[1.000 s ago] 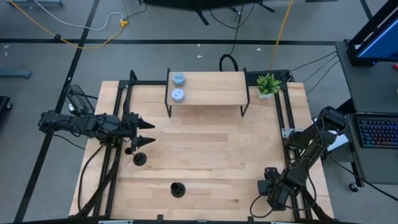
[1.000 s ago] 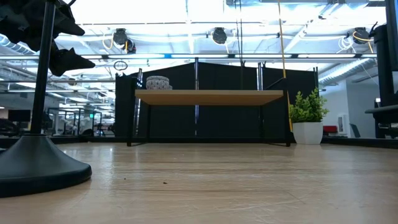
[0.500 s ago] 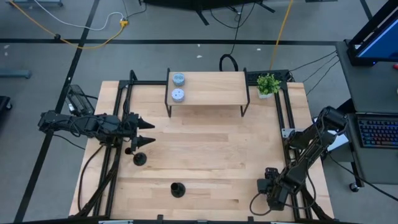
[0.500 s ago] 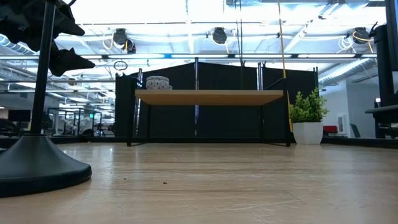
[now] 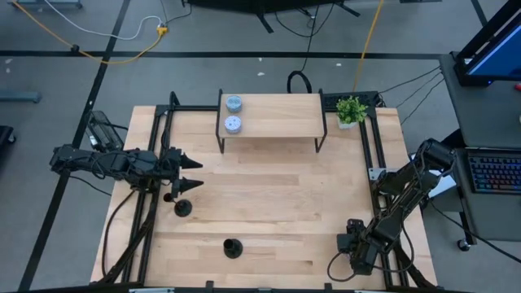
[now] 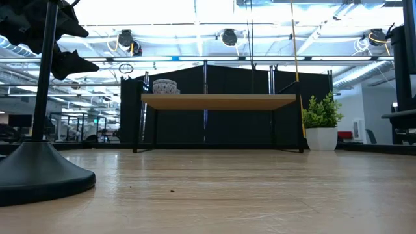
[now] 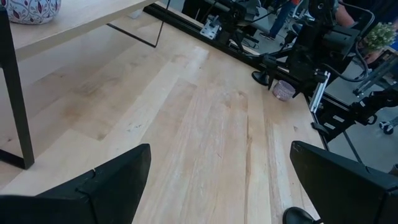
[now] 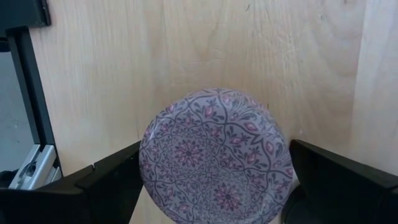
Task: Pick & Place candle stick holders
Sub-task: Put the pink scented candle on the shelf
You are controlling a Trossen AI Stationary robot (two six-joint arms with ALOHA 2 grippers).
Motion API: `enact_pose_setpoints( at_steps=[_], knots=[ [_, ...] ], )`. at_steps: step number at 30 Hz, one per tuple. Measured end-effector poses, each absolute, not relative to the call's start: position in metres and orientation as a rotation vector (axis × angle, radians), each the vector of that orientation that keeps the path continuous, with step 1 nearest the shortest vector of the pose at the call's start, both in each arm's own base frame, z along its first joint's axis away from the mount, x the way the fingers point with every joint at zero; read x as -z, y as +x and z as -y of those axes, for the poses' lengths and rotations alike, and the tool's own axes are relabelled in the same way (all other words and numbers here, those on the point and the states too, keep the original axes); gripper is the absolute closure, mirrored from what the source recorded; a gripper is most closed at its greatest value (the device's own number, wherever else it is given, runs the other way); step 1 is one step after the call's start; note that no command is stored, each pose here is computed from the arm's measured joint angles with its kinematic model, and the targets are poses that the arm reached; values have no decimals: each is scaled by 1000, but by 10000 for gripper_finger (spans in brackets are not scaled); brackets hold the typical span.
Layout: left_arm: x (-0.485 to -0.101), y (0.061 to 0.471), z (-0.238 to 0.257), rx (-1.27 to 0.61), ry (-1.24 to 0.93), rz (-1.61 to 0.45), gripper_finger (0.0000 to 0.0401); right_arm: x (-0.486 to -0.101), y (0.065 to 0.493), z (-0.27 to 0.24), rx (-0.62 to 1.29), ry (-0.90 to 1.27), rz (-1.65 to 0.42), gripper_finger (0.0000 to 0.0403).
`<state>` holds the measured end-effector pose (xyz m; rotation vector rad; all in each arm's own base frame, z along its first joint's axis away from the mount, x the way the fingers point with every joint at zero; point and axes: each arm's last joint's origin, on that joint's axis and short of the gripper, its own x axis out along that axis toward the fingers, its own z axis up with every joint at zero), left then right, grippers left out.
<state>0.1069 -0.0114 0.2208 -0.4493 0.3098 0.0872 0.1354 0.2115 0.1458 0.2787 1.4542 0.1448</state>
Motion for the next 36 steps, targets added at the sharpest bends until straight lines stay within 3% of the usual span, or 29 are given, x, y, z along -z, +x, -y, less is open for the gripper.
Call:
enact_pose_setpoints(
  at_steps=[23, 36],
  knots=[
    [-221, 107, 11, -87, -449, -310, 9, -145, 139, -209, -114, 315, -1455, 25],
    [-221, 107, 11, -87, -449, -310, 9, -145, 142, -206, -105, 304, -1461, 96]
  ],
)
